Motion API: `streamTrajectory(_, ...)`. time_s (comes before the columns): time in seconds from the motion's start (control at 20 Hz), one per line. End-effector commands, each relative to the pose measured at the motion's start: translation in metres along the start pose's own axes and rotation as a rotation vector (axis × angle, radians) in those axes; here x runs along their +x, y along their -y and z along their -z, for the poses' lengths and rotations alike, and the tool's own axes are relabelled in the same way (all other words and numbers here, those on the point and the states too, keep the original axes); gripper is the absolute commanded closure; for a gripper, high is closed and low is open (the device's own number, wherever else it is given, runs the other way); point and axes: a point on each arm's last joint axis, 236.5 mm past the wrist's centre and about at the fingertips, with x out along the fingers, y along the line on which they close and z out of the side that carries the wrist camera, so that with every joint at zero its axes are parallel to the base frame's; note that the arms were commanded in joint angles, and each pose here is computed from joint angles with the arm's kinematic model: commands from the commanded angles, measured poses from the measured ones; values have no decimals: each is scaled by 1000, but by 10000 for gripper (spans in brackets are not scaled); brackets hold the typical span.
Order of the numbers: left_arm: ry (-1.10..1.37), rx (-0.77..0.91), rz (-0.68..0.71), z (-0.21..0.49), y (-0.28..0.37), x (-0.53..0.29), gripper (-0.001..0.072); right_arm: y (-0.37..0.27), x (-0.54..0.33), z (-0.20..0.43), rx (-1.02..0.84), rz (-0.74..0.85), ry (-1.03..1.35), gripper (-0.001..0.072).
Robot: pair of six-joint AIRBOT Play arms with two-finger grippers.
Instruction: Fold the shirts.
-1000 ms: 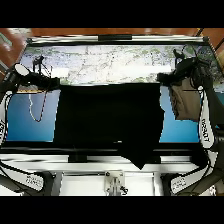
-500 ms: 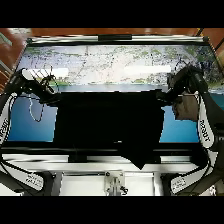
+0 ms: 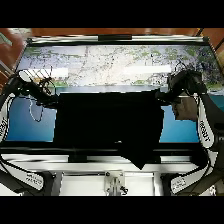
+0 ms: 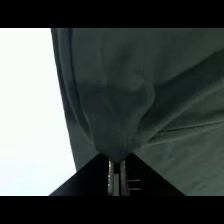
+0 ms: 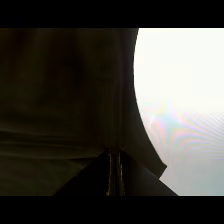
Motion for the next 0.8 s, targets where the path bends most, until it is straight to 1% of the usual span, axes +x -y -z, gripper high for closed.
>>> streamTrajectory(0.0,46,-10,-14,-10,-8,-1,670,0,0,1,19,0,-3,651)
streamTrajectory(0.2,60,-19,-18,-13,-9,-1,667,0,0,11,39,1,-48,648)
streamTrajectory(0.25,54,-27,-16,-12,-9,-2,561,0,0,13,39,1,-56,558)
streamTrajectory(0.3,39,-45,-11,-8,-8,-2,284,2,-2,16,33,2,-67,354)
streamTrajectory(0.35,16,-64,-5,-2,-7,-4,140,4,-8,21,16,1,-89,258)
streamTrajectory(0.55,-66,-83,20,30,3,-29,140,28,-63,39,9,44,-91,256)
streamTrajectory(0.65,-79,-72,24,46,11,-47,140,48,-92,53,41,54,-88,255)
streamTrajectory(0.7,-67,-95,33,52,14,-51,140,57,-100,61,67,51,-89,255)
streamTrajectory(0.75,-61,-111,66,64,21,-50,140,68,-105,72,100,46,-91,255)
